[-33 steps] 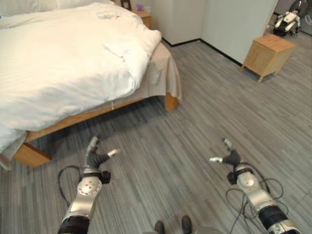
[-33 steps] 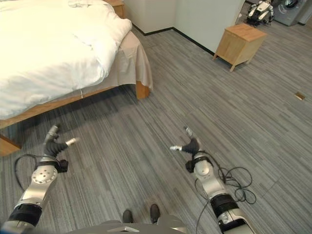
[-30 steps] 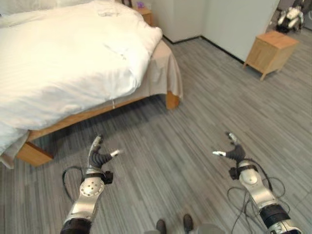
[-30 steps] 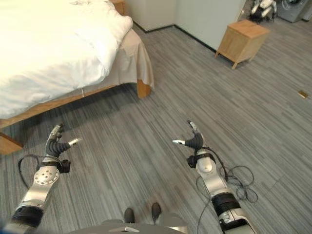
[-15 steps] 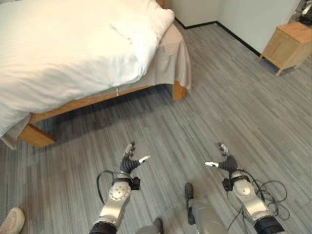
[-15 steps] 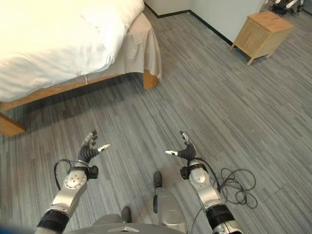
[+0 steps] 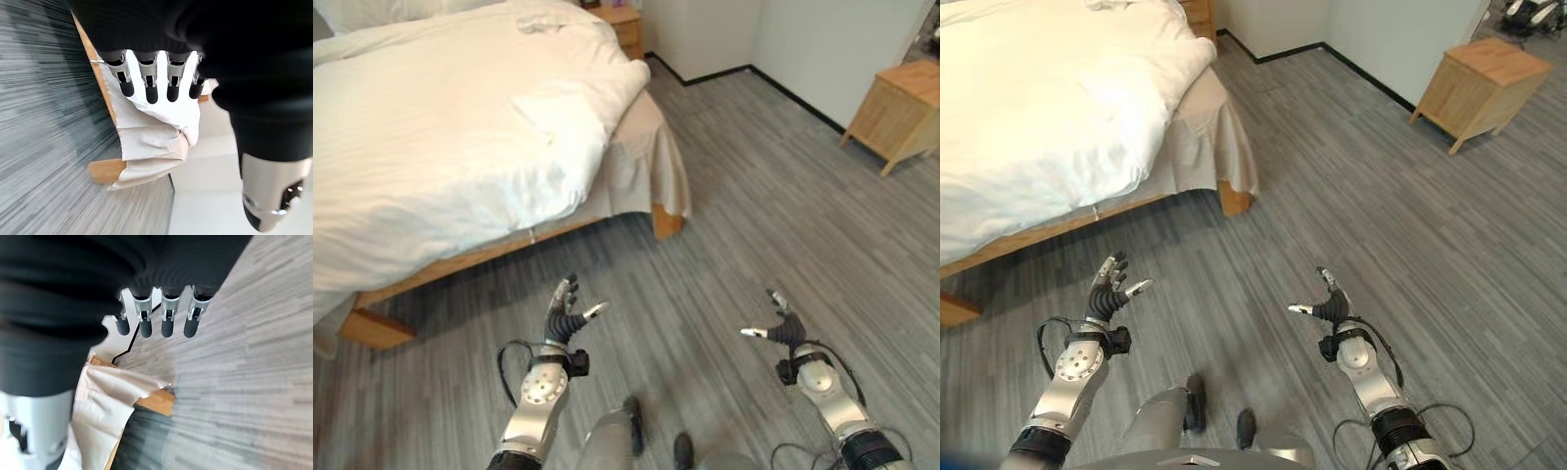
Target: Making the bed.
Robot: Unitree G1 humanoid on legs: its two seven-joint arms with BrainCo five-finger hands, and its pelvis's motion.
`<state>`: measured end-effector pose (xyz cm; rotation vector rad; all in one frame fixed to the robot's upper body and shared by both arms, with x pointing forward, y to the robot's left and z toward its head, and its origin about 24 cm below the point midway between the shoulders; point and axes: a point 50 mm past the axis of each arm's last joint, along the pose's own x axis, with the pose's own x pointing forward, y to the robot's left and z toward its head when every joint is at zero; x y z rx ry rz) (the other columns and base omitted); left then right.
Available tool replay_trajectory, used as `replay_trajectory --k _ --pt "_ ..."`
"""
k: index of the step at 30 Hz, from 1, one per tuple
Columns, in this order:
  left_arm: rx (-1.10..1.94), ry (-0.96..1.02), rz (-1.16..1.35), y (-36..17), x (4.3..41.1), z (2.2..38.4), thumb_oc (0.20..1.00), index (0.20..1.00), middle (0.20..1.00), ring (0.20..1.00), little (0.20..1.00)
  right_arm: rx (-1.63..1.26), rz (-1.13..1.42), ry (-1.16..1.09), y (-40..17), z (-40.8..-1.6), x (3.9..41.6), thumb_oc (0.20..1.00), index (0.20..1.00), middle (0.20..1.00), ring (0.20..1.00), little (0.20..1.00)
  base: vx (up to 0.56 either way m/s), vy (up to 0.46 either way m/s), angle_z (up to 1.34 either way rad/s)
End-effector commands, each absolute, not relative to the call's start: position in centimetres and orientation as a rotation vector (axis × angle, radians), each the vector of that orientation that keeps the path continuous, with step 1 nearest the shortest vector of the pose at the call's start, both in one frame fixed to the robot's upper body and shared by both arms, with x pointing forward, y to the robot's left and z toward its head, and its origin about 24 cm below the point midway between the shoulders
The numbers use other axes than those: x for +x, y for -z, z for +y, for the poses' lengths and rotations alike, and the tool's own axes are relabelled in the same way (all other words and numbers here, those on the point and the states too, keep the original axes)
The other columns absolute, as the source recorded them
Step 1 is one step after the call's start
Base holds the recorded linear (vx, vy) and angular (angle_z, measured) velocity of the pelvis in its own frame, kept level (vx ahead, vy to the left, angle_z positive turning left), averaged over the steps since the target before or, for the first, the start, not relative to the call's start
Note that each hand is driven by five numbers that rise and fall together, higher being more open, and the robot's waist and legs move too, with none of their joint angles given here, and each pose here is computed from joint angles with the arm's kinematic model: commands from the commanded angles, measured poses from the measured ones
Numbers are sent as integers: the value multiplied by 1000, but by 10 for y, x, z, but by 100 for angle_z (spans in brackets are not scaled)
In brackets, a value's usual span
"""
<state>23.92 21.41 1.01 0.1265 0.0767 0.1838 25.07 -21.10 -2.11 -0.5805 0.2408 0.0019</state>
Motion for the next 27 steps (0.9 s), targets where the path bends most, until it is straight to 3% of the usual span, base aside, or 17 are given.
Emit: replay_trajectory --k 1,11,21,22,23,27 --pt "139 -194 -76 -41 241 224 1000 1000 1000 1000 1000 -574 118 20 -3 -218 255 1000 1000 1000 1000 1000 474 148 11" --pt "305 -194 -22 -36 235 239 1000 1000 1000 1000 1000 -556 156 -54 14 -191 252 1000 1000 1000 1000 1000 429 210 22" --pt "516 -154 -80 -57 247 248 1000 1000 1000 1000 1000 -494 183 -90 22 -179 244 1000 1000 1000 1000 1000 264 35 65" --pt "695 -333 105 -48 263 291 1000 1000 1000 1000 1000 -485 207 -120 24 -178 246 1000 1000 1000 1000 1000 482 -87 76" --pt "743 -322 67 -58 251 303 1000 1000 1000 1000 1000 -434 207 -79 23 -180 242 1000 1000 1000 1000 1000 278 -15 42" --pt "791 -338 146 -40 214 317 1000 1000 1000 1000 1000 -470 236 -91 27 -184 237 1000 1000 1000 1000 1000 256 -87 -4"
